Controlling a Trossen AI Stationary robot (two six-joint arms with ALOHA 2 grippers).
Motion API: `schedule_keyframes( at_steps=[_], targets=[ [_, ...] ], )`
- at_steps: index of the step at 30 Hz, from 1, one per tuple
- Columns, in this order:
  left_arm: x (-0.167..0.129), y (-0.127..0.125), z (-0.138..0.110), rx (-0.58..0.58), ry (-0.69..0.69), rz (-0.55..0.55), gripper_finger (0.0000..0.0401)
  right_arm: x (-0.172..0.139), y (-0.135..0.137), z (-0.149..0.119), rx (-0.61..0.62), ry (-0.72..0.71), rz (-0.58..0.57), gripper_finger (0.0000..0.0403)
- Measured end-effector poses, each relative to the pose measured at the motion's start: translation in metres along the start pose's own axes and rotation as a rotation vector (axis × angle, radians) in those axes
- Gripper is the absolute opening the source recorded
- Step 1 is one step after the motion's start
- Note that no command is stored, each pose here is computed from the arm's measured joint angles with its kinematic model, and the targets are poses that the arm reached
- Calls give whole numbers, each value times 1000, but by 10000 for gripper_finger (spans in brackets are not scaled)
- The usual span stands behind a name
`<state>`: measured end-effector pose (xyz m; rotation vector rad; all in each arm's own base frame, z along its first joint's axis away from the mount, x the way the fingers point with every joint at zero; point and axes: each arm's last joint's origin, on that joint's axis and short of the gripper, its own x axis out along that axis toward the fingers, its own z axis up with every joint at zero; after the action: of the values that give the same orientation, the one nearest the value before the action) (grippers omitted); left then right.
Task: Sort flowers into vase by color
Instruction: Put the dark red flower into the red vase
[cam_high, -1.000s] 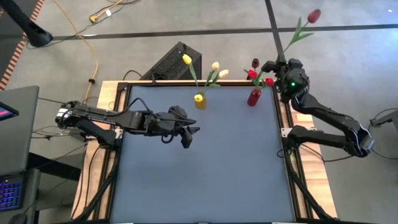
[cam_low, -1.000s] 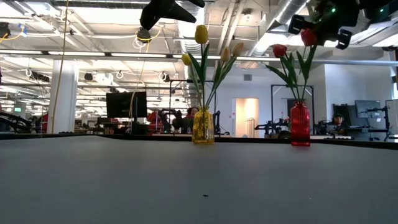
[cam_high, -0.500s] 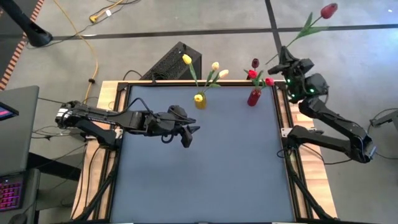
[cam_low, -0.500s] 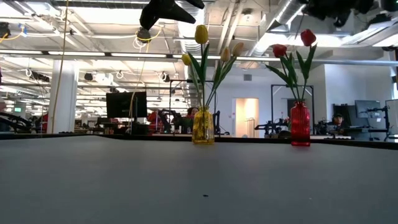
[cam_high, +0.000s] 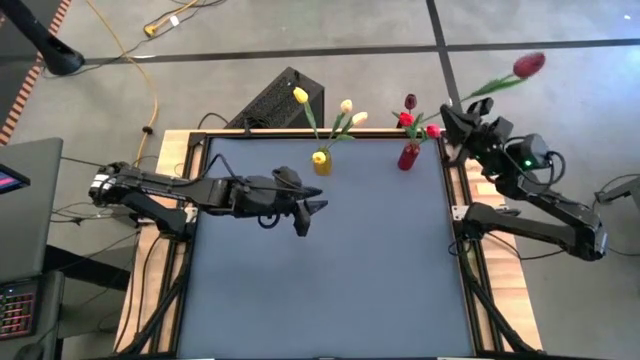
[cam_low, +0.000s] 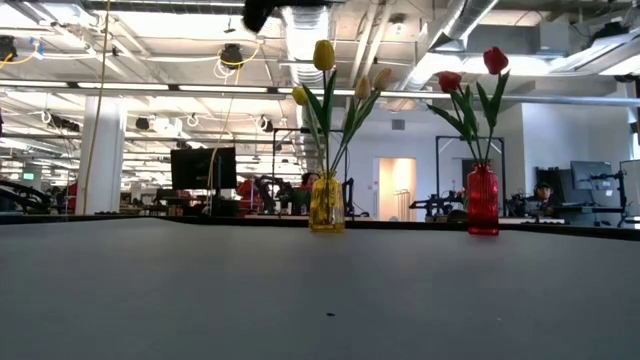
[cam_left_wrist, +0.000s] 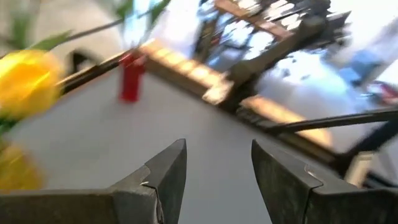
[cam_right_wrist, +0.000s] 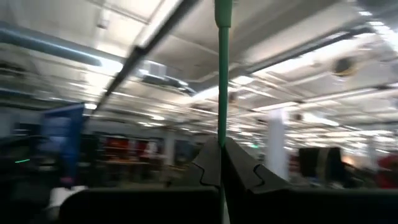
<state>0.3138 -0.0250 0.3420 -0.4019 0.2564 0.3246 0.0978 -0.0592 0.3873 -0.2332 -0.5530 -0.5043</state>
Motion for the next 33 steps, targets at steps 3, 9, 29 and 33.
schedule_keyframes(
  at_steps=[3,9,29,33],
  targets=[
    [1,-8,8,37,-65,-122,169,-1,8,0,31,7,103,25],
    [11,-19,13,123,-178,-251,169,-3,25,-7,95,90,282,25],
    [81,-47,21,345,-363,-313,169,-31,71,-35,138,549,613,25],
    [93,-38,30,359,-375,-276,169,-35,76,-37,170,603,645,25]
  ],
)
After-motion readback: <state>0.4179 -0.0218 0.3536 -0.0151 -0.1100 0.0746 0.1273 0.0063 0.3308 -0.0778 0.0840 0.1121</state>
